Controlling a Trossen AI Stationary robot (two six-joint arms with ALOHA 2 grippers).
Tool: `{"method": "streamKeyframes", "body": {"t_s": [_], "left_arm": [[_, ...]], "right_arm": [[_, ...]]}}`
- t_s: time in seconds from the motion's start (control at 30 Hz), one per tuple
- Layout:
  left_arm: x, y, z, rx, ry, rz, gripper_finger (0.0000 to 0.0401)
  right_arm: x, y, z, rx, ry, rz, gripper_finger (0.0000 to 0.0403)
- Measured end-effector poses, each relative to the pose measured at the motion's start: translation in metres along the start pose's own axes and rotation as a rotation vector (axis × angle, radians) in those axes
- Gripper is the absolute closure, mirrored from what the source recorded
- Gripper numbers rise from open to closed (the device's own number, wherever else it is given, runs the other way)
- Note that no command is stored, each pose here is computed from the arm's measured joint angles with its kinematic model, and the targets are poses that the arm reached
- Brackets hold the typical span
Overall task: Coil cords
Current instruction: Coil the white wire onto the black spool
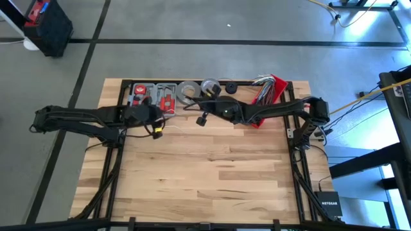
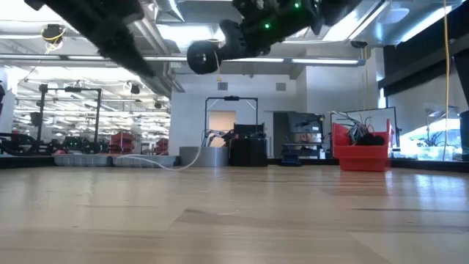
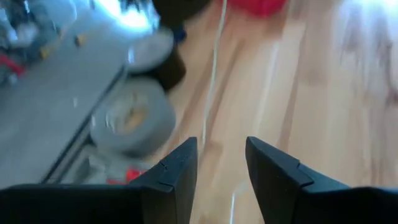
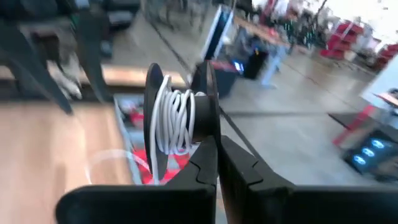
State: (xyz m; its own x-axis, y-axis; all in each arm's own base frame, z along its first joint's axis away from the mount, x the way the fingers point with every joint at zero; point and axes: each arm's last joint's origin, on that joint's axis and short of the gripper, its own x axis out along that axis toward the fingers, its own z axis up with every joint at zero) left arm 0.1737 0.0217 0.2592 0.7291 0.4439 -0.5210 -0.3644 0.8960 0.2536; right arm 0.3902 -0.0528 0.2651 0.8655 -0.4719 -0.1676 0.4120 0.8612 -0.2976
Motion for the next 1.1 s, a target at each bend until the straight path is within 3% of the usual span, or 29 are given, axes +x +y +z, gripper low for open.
{"method": "streamKeyframes", "body": {"t_s": [0.23, 0.4, 0.7, 1.1], "left_arm": [[0.018, -0.011, 0.007, 0.054, -0.172, -0.096, 0.0270], [0.031, -0.017, 0.012, 0.060, -0.209, -0.102, 0.0270], [0.047, -0.024, 0.010, 0.121, -0.182, -0.112, 0.0270], [0.036, -0.019, 0.007, 0.103, -0.161, -0.113, 0.0270]], "right_arm": [[-0.007, -0.003, 0.001, 0.186, -0.324, 0.178, 0.0397], [-0.011, 0.003, 0.004, 0.225, -0.370, 0.323, 0.0397], [-0.011, 0.003, 0.004, 0.218, -0.360, 0.289, 0.0397], [-0.011, 0.004, 0.003, 0.217, -0.357, 0.289, 0.0397]]}}
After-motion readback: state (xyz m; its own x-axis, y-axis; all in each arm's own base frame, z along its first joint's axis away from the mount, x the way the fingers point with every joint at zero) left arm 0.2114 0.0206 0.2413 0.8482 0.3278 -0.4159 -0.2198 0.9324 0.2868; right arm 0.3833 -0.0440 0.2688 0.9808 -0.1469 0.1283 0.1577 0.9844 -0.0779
